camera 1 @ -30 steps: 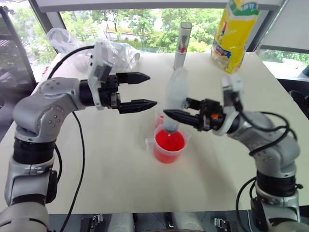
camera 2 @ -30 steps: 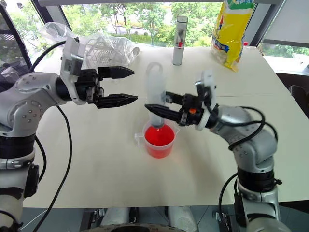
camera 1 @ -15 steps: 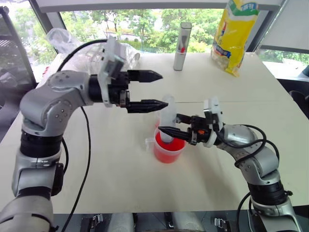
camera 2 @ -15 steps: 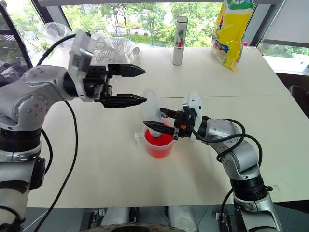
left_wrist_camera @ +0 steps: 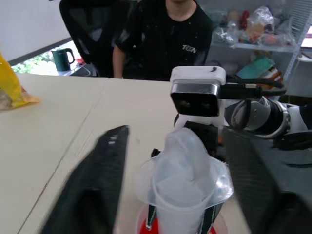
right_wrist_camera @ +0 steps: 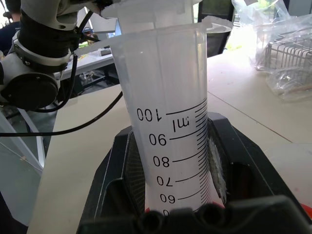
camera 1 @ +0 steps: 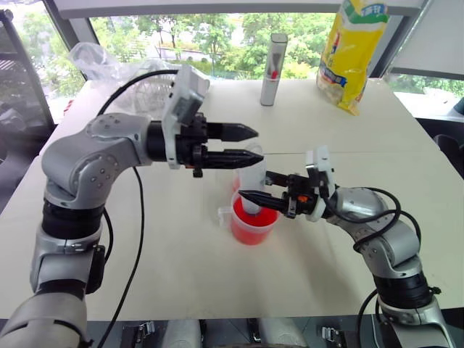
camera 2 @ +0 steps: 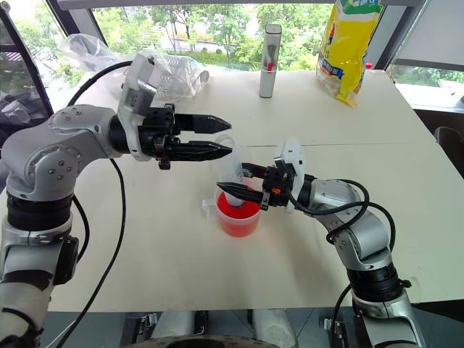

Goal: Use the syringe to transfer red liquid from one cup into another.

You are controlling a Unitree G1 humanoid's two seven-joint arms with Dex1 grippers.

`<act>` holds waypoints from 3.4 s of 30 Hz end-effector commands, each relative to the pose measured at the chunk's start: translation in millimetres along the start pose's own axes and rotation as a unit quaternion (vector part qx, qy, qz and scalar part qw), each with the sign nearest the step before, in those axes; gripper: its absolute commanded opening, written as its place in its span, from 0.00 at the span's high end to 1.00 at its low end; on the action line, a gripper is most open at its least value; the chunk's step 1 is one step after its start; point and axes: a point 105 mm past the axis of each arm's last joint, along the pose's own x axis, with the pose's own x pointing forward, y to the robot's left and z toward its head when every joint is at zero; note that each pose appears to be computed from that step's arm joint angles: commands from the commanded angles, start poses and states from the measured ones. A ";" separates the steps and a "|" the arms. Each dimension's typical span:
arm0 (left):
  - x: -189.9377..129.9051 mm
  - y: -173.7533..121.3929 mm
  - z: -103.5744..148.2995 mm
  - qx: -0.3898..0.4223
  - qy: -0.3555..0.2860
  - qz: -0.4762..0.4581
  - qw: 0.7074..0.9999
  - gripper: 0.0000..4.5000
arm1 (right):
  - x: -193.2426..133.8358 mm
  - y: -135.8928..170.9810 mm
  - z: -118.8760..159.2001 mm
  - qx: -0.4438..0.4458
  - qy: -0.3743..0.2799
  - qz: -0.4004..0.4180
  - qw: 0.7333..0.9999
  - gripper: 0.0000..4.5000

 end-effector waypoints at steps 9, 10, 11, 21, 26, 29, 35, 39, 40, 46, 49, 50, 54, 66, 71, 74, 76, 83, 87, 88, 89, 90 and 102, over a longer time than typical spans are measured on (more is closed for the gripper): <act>4.1 -11.6 -3.5 -0.016 0.005 -0.016 1.000 0.99 | 0.1 0.4 9.3 -0.019 -0.011 0.007 1.000 0.69; 3.9 -9.9 -2.9 -0.012 0.005 -0.011 1.000 0.99 | -0.1 0.6 9.0 -0.018 -0.010 0.007 1.000 0.69; 3.5 -8.1 -2.4 -0.007 0.005 -0.007 1.000 0.99 | -0.3 0.8 8.7 -0.017 -0.010 0.008 1.000 0.69; -2.2 5.1 20.1 0.010 -0.025 0.016 0.999 0.99 | -2.4 2.7 1.9 -0.003 0.000 0.014 1.000 0.69; -6.0 10.9 32.4 0.020 -0.039 0.029 0.999 0.99 | -3.5 5.9 -4.5 0.009 0.006 0.021 1.000 0.69; -7.4 13.2 37.1 0.024 -0.044 0.032 0.998 0.99 | -3.4 6.6 -7.1 0.013 0.009 0.023 1.000 0.69; -9.9 17.4 43.4 0.033 -0.047 0.040 0.998 0.99 | -3.7 7.4 -14.1 0.024 0.017 0.027 0.999 0.69; -10.9 18.9 45.9 0.037 -0.047 0.042 0.997 0.99 | -4.1 7.6 -17.5 0.028 0.021 0.027 0.999 0.69; -11.1 19.1 46.3 0.037 -0.048 0.043 0.997 0.99 | -4.2 7.7 -17.8 0.029 0.021 0.027 0.999 0.69; -11.9 20.4 49.4 0.040 -0.049 0.044 0.997 0.99 | -4.5 8.6 -19.5 0.030 0.023 0.028 0.999 0.69; -12.0 20.3 49.6 0.040 -0.050 0.043 0.997 0.99 | -4.4 9.1 -19.5 0.029 0.023 0.028 0.999 0.69; -12.0 20.2 49.7 0.040 -0.051 0.043 0.997 0.99 | -4.4 9.0 -19.3 0.029 0.023 0.028 0.999 0.69; -12.2 20.3 49.4 0.040 -0.051 0.043 0.997 0.99 | -3.7 9.4 -17.0 0.024 0.021 0.030 0.999 0.69; -12.0 20.6 44.6 0.026 -0.050 0.043 0.997 0.74 | -2.8 8.7 -6.9 0.012 0.012 0.031 0.999 0.69; -14.1 20.9 37.4 0.026 -0.042 0.049 0.998 0.20 | -2.9 7.2 9.8 -0.010 -0.002 0.030 0.999 0.69; -24.2 25.5 31.8 0.021 -0.038 0.070 0.997 0.01 | -2.0 7.4 19.4 -0.023 -0.010 0.029 0.999 0.69; -34.6 28.6 28.2 0.022 -0.031 0.087 0.995 0.01 | -1.4 7.8 24.7 -0.028 -0.015 0.029 0.999 0.69; -72.9 46.0 28.4 0.019 -0.032 0.172 0.984 0.01 | -3.1 4.3 40.7 -0.045 -0.028 0.019 0.998 0.69; -84.1 52.0 17.3 0.016 -0.020 0.204 0.979 0.01 | -4.3 0.6 53.9 -0.051 -0.041 0.016 0.998 0.69; -84.2 53.0 13.1 0.013 -0.017 0.208 0.978 0.01 | -4.1 -4.4 63.4 -0.057 -0.051 0.014 0.997 0.69; -84.1 53.6 10.2 0.012 -0.015 0.209 0.978 0.01 | -4.0 -7.9 70.4 -0.060 -0.058 0.013 0.996 0.69; -82.5 53.3 8.2 0.013 -0.014 0.208 0.978 0.01 | -3.4 -15.2 79.9 -0.062 -0.068 0.010 0.996 0.69; -67.1 56.9 13.2 0.031 -0.027 0.194 0.980 0.01 | 23.8 -98.1 64.9 -0.044 -0.068 -0.027 0.996 0.69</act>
